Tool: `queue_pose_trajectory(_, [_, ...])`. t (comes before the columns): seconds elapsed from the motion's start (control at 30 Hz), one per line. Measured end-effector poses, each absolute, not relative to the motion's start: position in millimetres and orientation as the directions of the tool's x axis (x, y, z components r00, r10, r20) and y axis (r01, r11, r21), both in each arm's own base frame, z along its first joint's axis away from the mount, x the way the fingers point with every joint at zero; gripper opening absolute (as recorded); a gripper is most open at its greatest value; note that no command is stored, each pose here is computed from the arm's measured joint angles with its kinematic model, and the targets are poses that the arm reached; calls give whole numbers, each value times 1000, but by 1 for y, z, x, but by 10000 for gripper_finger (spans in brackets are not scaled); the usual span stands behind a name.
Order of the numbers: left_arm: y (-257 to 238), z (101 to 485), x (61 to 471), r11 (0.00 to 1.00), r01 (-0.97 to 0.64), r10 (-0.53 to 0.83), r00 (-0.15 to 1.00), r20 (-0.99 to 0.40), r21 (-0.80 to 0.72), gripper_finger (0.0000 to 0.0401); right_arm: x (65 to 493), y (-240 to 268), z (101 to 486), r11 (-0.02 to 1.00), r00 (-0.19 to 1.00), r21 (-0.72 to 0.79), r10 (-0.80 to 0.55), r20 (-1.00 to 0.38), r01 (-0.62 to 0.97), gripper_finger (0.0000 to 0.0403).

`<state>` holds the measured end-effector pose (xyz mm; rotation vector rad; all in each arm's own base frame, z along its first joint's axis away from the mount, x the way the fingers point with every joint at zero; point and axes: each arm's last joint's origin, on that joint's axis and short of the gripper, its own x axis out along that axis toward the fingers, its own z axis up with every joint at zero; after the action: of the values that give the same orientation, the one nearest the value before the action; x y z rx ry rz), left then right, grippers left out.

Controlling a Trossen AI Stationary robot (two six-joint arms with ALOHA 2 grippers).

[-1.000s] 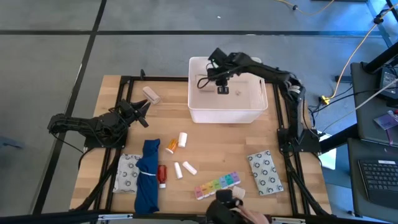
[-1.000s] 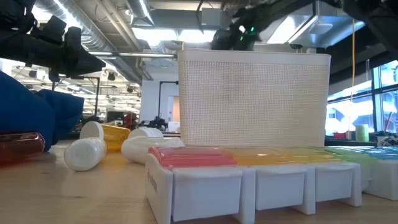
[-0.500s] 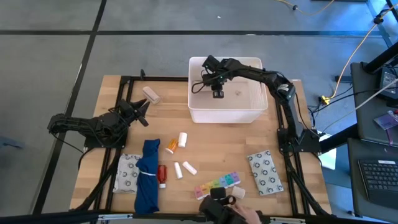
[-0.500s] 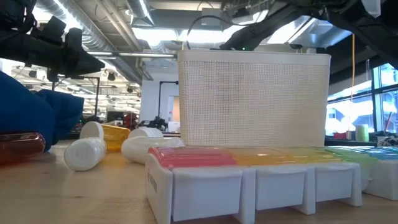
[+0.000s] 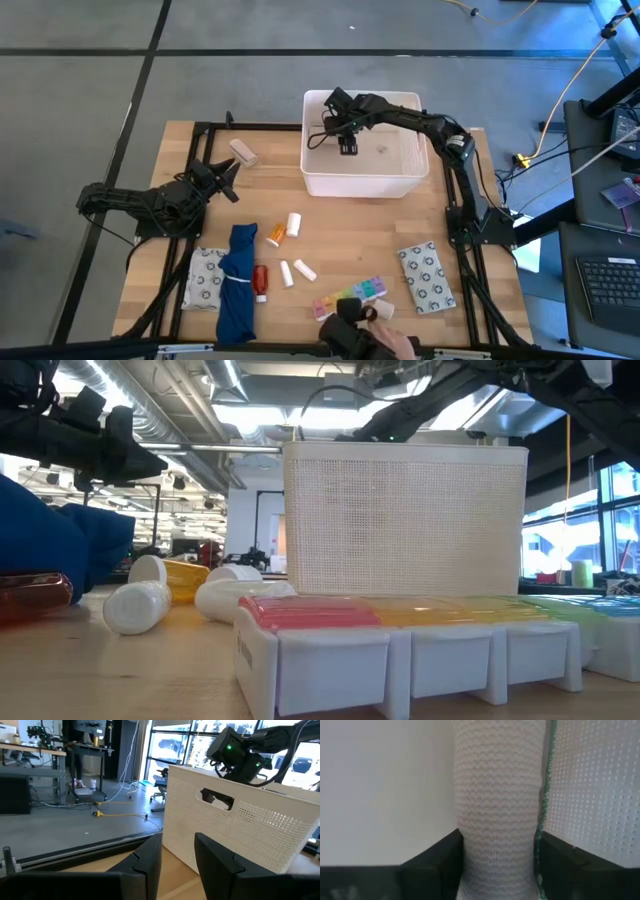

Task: Pick & place medical supplies in basket/bin
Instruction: Put the rolled brown bandage into the white container

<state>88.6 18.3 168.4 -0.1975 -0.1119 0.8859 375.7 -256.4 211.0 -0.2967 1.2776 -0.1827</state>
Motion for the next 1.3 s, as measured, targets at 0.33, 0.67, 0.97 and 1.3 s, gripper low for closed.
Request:
queue_pose_trajectory(0.33, [18,168,89,616,-758,778,628,14,-214,111,372,-246,238,877,206,-480,-471,-858,5,297])
queue_pose_trajectory(0.67, [18,168,89,616,-758,778,628,14,-214,111,347,-177,356,817,453,-538,-568,-687,208,298])
queue_pose_trajectory(0.97, [18,168,89,617,-758,777,629,14,-213,111,302,-72,448,875,749,-178,-478,-459,450,298])
queue_pose_trajectory(1.3, [18,168,89,617,-757,777,630,14,-213,111,306,35,412,907,667,213,-93,-740,363,298])
